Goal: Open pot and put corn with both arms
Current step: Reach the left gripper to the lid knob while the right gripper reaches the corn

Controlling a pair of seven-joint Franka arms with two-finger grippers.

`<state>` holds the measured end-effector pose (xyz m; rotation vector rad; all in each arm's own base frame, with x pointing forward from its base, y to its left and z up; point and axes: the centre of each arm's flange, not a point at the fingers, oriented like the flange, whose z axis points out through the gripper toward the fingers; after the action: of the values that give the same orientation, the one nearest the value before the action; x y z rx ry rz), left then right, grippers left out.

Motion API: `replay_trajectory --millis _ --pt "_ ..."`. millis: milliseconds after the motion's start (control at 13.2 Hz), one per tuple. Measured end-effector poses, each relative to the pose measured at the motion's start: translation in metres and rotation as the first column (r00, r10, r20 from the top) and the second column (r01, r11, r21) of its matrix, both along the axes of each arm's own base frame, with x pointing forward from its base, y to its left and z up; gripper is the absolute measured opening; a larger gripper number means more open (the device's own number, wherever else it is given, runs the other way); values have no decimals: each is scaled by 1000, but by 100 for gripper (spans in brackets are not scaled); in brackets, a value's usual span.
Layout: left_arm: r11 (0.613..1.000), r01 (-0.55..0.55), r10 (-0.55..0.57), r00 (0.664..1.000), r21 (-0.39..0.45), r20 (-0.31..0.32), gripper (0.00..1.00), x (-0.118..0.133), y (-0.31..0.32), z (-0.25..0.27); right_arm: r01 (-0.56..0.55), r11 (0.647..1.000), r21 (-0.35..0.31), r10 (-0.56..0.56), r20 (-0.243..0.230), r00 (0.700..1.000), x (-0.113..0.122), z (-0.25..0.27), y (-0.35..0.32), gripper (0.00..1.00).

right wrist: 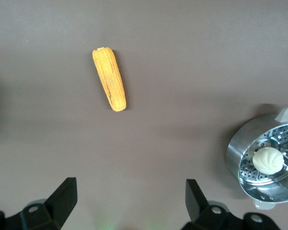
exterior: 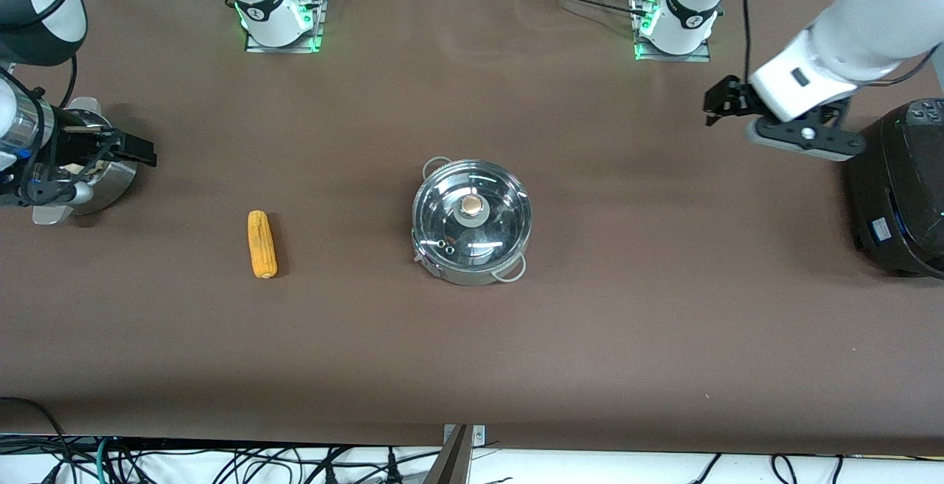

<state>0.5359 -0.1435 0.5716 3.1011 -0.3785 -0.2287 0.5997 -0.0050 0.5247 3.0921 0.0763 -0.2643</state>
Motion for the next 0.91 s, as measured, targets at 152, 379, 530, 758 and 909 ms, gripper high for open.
replay_trajectory --millis 152,379,530,758,909 --pt "999 44 -44 999 4 -21 100 -3 -40 -15 -2 1000 0 2 14 1000 9 -11 0 100" --pt "999 48 -48 999 5 -13 100 9 -107 -30 -2 1000 10 2 32 999 23 -35 2 100" --pt "998 58 -58 998 -3 -4 100 27 -155 -47 -4 1000 20 3 56 998 31 -52 4 100" --pt "998 62 -60 997 -33 39 100 50 -223 -97 -7 999 38 4 88 996 40 -81 11 100" --pt "997 62 -58 996 -53 68 100 54 -255 -132 -19 998 53 13 112 994 49 -103 21 100"
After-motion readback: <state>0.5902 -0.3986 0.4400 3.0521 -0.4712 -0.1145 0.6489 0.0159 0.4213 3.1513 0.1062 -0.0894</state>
